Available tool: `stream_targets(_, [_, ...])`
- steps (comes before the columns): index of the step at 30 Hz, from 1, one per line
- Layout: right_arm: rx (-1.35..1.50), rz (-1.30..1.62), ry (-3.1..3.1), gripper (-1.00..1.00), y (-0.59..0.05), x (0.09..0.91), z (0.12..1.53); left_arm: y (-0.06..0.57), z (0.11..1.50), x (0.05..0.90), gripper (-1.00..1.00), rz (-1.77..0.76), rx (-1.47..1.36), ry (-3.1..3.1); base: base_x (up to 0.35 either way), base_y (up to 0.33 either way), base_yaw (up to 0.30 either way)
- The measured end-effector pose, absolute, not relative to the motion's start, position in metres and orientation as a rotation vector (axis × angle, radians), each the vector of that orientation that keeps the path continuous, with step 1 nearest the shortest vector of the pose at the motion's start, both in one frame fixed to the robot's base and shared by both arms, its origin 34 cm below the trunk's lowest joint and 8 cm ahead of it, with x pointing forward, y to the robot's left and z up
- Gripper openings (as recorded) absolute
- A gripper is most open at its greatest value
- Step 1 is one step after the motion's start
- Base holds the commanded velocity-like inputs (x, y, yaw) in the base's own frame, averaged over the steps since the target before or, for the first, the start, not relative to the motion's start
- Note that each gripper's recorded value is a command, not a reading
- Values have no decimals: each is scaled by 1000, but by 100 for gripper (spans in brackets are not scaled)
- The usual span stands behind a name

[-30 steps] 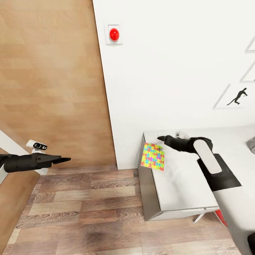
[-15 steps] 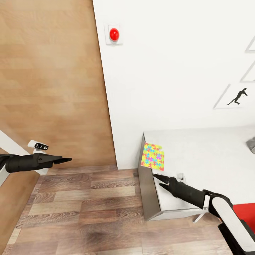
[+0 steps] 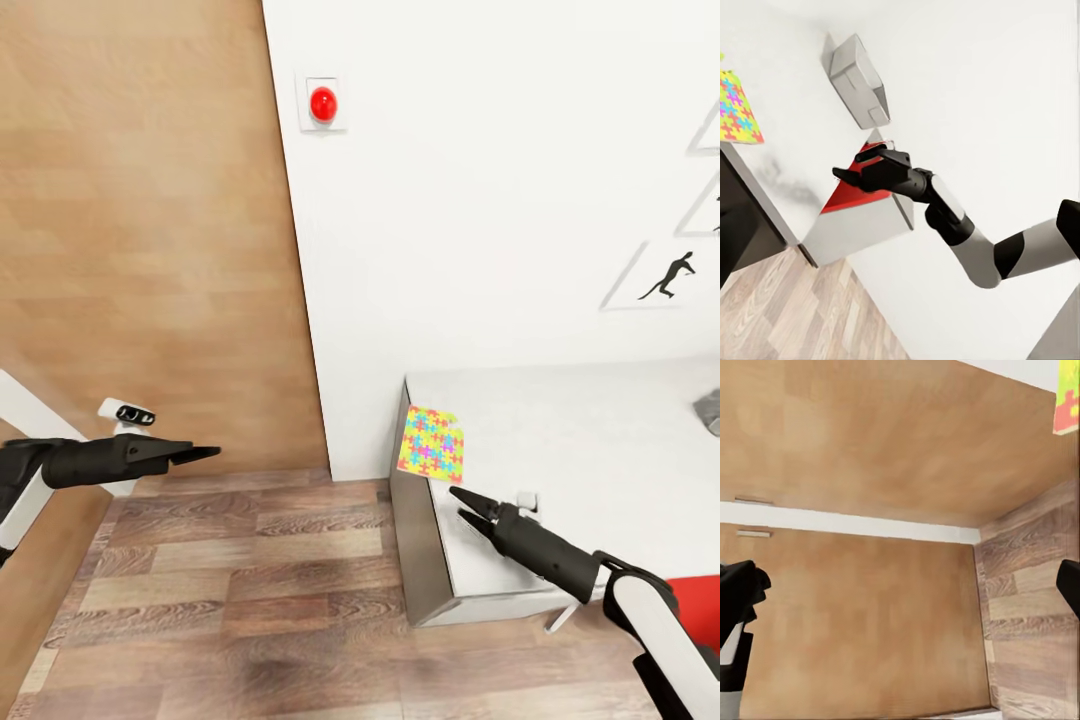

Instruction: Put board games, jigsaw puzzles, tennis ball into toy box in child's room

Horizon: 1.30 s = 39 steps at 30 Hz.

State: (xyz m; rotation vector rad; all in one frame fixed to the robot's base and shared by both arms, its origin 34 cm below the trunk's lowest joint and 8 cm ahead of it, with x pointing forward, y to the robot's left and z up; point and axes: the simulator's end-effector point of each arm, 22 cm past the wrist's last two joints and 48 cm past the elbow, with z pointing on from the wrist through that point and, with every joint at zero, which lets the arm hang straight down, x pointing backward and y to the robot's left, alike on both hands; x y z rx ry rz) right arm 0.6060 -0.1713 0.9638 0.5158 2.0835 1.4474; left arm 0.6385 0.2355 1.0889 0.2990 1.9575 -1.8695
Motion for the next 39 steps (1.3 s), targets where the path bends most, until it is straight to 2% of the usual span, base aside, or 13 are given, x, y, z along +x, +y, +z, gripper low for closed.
stream_targets(9, [370,1549,1905,100,-169,608,1010,214,1092,636,100,-1896,331,1930,0,0,0])
stream_targets(17, [287,1556,1832,100,-177,607,1032,180,1059,654,100,-1775,292,2033,0,0,0])
stream_targets(31, [263,1533,1844,100,-178,605,1029,226,1050,672,100,-1702,140,2052,4,-4,0])
stream_targets(39, [259,1531,1842,100,-178,605,1031,227,1053,672,100,-1698,141,2047,130,-183,-94])
